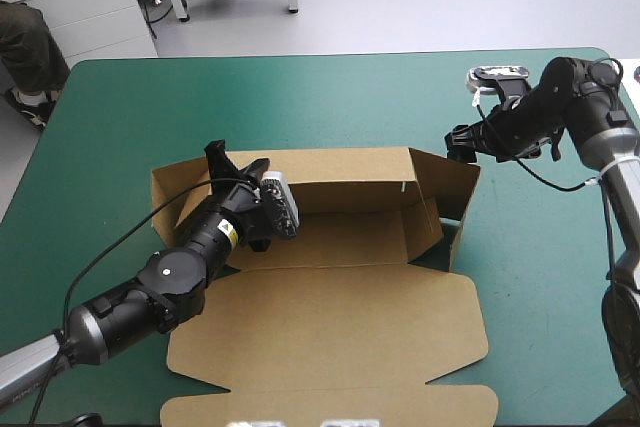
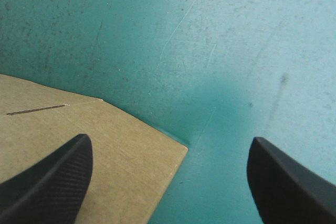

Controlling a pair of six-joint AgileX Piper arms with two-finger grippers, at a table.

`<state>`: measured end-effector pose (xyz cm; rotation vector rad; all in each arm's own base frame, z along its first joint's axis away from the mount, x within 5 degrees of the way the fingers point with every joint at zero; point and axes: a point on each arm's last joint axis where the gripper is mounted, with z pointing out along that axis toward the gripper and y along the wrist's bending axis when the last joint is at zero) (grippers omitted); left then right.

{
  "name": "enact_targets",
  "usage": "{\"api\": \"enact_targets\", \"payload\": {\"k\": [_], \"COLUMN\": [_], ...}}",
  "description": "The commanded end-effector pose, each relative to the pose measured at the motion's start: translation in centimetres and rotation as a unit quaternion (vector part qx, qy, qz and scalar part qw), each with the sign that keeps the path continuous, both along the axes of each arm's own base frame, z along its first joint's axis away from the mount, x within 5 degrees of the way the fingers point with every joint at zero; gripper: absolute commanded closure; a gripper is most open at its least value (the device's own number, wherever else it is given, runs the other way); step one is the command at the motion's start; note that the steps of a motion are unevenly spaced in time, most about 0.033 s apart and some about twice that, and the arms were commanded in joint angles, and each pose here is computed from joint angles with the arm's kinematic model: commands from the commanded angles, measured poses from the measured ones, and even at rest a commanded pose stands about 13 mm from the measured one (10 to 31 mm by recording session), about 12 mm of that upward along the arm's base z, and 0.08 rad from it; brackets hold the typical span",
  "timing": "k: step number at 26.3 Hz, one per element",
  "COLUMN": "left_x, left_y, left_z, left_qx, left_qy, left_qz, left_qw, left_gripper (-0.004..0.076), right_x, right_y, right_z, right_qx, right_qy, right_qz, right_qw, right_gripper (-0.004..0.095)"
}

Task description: Fold the box

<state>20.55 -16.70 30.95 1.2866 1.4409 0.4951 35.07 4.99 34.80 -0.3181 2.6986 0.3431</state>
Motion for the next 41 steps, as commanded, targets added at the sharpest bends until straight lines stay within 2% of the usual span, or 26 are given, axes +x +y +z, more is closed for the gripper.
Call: {"api": "enact_targets", "payload": {"k": [1,11,19,24,32,36,41], "left_x": [0.3,0.7,0.8,0.9,1.0,1.1,1.4], "left_y": [0.9,0.9,0.9,0.9,0.8,0.7,0.4], "left_z": [2.4,1.8,1.9,1.9,1.8,1.8,1.3], "left_qx": [-0.038,-0.025,-0.014,-0.012,-0.008,0.001,0.012], "left_qy": [-0.027,-0.025,-0.036,-0.041,-0.044,-0.051,-0.05], "left_qz": [0.055,0.069,0.073,0.074,0.072,0.068,0.066], "left_qw": [0.997,0.997,0.997,0.996,0.996,0.996,0.997], "left_gripper": [0.0734,0.0734,0.0734,0.0734,0.0734,0.0734,0.0734], "right_x": [-1.7,-3.0,-4.0,-6.6,-11.7,-14.8,-19.1], "right_y": [0.0,-0.1,-0.1,0.2,0.0,0.1,0.7], "right_z": [2.6,4.2,2.3,0.4,1.7,1.5,1.3], "right_qx": [0.019,0.024,0.025,0.041,0.049,0.072,0.118], "right_qy": [-0.02,-0.045,-0.01,0.021,-0.005,-0.011,-0.034], "right_qz": [0.01,0.016,0.018,0.042,0.037,0.041,0.066], "right_qw": [1.0,0.999,0.999,0.998,0.998,0.996,0.99], "right_gripper": [0.0171,0.0171,0.0171,0.0171,0.0171,0.0171,0.0171]}}
